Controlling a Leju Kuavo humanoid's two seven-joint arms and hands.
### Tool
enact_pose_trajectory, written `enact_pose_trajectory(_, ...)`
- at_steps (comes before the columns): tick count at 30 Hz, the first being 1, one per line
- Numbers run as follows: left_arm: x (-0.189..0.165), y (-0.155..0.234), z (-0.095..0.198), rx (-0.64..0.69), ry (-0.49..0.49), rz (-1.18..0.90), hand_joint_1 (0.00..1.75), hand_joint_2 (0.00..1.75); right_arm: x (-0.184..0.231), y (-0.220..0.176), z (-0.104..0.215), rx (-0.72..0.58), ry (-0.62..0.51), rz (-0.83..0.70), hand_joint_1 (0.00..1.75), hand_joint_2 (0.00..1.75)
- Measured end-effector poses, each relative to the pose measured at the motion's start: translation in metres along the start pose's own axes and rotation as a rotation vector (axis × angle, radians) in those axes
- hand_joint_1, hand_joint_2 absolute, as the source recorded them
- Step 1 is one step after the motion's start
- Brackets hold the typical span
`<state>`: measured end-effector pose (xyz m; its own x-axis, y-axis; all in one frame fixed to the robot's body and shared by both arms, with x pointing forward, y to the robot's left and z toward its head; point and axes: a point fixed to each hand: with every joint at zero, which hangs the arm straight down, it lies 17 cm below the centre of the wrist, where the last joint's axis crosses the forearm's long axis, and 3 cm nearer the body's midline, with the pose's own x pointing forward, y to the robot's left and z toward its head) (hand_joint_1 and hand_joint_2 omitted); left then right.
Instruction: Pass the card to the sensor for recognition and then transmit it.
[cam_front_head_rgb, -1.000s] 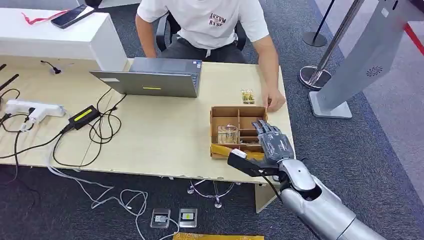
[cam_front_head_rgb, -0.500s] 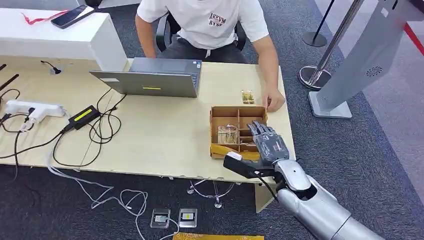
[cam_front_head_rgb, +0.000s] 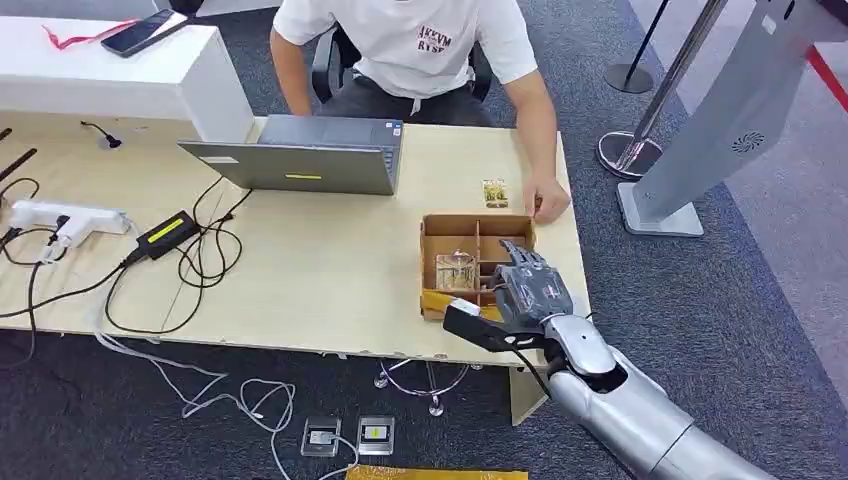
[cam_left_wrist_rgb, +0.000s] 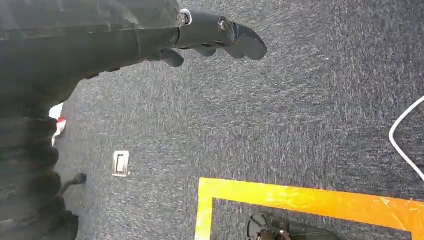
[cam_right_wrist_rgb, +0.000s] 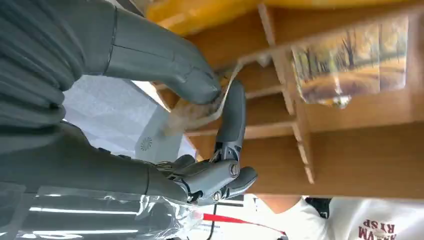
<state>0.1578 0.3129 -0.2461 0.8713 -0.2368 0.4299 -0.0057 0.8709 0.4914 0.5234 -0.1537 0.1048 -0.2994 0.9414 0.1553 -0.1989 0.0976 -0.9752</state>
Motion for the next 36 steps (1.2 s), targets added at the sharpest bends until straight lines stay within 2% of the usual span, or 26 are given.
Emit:
enact_pose_trajectory(19, 0.001, 0.000, 0.000, -0.001, -0.006, -0.008, 0.00, 1.75, -0.003, 0.006, 0.000, 0.008, 0.007, -0.020, 1.73, 1.75)
enact_pose_trajectory(32, 0.001, 0.000, 0.000, -0.003, -0.011, -0.016, 0.00, 1.75, -0.003, -0.002, -0.002, -0.028, 0.004, -0.015, 1.75, 1.75)
enact_pose_trajectory(36, 0.001, 0.000, 0.000, -0.003, -0.012, -0.017, 0.00, 1.75, -0.004, -0.014, -0.005, -0.077, 0.004, 0.006, 1.75, 1.75)
